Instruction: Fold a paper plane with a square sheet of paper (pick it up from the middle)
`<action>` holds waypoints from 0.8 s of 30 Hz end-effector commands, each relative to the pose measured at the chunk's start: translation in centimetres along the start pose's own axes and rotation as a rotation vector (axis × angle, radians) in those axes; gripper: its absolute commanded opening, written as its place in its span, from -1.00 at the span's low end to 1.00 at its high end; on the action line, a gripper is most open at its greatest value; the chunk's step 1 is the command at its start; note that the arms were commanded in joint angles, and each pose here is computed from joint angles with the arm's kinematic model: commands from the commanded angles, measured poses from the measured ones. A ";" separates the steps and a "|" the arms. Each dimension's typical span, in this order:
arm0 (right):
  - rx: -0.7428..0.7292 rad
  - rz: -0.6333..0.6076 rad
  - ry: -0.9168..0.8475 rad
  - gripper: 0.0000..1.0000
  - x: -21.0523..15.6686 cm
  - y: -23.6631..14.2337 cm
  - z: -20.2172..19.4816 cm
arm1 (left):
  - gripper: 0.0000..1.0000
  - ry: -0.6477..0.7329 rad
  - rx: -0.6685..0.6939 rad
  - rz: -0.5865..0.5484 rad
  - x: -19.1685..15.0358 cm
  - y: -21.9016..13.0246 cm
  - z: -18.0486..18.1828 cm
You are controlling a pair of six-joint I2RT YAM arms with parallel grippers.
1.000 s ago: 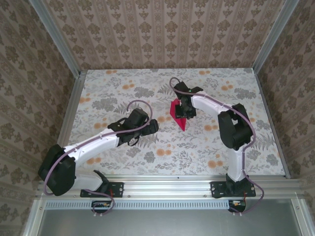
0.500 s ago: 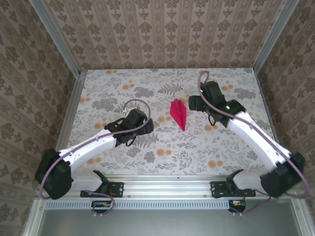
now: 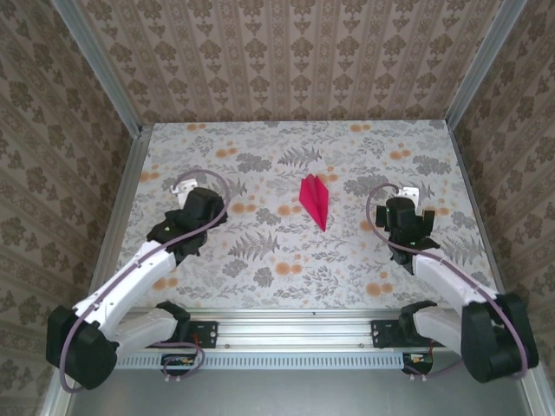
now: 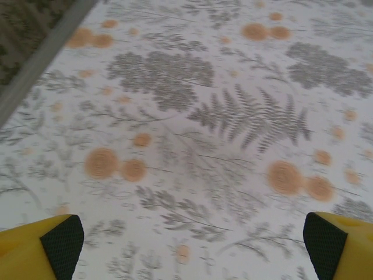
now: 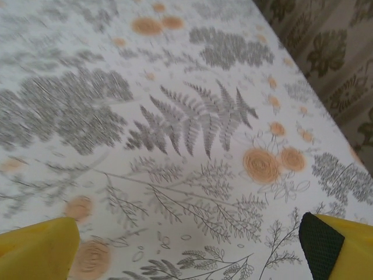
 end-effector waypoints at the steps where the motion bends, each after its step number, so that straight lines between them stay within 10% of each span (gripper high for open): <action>1: 0.049 -0.116 0.063 1.00 2.7 1.5 0.7 | 1.00 0.035 0.099 -0.015 0.8 0.7 3.3; 15: 0.448 -0.280 0.103 0.99 3.6 4.6 5.6 | 1.00 -0.002 0.201 -0.130 2.7 3.9 10.0; 24: 0.314 -0.261 0.136 1.00 3.3 5.3 4.4 | 1.00 0.063 0.173 -0.181 3.7 7.2 10.1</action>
Point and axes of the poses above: each hand's point on the last joint's axis, 136 mm out from that joint toward the fingers, its own y axis out along the fingers, its own z axis along the line the jaws close on, x = y × z, the point moved 3 cm from there along -y, back along the fingers, and after that the axes turned 5 degrees about y, right-handed, at the moved point
